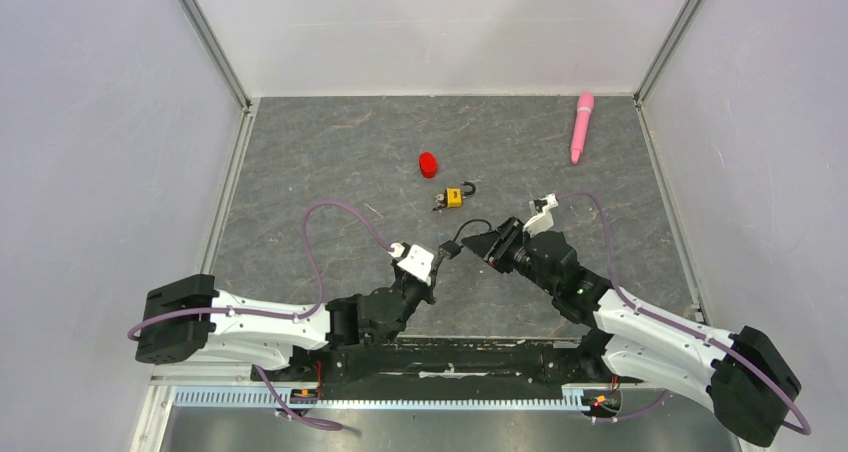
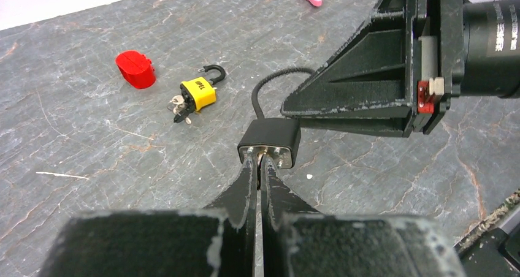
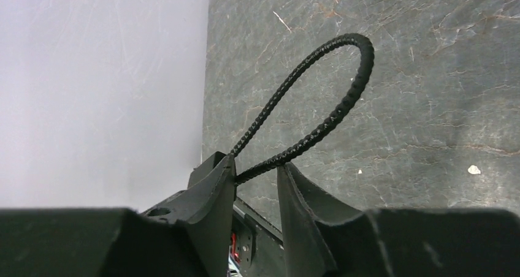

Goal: Unlock with the key

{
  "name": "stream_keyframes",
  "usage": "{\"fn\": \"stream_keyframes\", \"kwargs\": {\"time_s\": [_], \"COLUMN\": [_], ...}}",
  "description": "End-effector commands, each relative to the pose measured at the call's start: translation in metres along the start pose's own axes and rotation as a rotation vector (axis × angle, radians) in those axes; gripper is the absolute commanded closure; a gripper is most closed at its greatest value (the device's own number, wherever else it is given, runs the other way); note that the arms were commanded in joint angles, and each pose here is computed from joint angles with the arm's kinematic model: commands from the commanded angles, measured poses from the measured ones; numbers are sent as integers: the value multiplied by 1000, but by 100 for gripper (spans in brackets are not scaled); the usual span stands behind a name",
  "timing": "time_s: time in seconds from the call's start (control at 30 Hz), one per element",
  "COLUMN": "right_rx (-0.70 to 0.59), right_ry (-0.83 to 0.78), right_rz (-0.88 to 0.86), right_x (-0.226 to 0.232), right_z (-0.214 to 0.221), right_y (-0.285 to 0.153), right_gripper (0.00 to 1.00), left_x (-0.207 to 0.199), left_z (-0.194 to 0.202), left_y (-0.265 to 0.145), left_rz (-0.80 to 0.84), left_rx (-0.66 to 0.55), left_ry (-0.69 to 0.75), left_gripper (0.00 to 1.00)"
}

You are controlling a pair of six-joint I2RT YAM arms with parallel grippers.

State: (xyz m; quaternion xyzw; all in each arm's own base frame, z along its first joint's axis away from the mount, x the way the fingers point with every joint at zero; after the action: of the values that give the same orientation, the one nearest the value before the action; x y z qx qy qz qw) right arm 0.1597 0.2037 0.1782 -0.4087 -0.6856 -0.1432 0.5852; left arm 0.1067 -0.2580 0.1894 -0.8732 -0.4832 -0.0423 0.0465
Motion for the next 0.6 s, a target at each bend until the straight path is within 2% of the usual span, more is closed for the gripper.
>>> {"fn": "stream_keyframes", "kwargs": {"time_s": [0.0, 0.23, 0.4, 0.43, 0.5, 0.57], "right_rx": [-48, -121, -142, -143, -145, -143], "right_ry": [41, 50, 36, 37, 31, 18], "right_rz": [-67, -127, -181, -189, -210, -219], "right_x": [10, 19, 23, 23, 24, 27], "right_z": [-7, -19, -22, -21, -22, -22], "right_y": [1, -6, -10, -10, -11, -12], "right_gripper": [72, 100, 100, 100, 100, 100], "left_x": [-1, 0, -3, -3, -5, -7], "left_z": [-13, -2, 2, 2, 1, 0], "left_y": [0, -5, -6, -6, -6, -7], "left_rz": [11, 32, 59, 66, 81, 102], "left_rx": [-62, -47, -37, -37, -38, -30], "left_ry": [-137, -131, -133, -134, -137, -144], "left_gripper": [98, 98, 96, 92, 76, 52]}}
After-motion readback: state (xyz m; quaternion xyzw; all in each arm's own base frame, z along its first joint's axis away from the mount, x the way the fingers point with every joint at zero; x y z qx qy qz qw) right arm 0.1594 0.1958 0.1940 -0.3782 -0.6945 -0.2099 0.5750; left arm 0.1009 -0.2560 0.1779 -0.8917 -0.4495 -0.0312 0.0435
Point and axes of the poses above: each gripper's point midway between its finger pads, its own y axis out along the fingers, its own x axis along the line the jaws close on, z = x × y, the point moved 8 cm from there along -y, back along the fingers, and after that the axes turned 9 degrees about y, right-handed, at the moved point
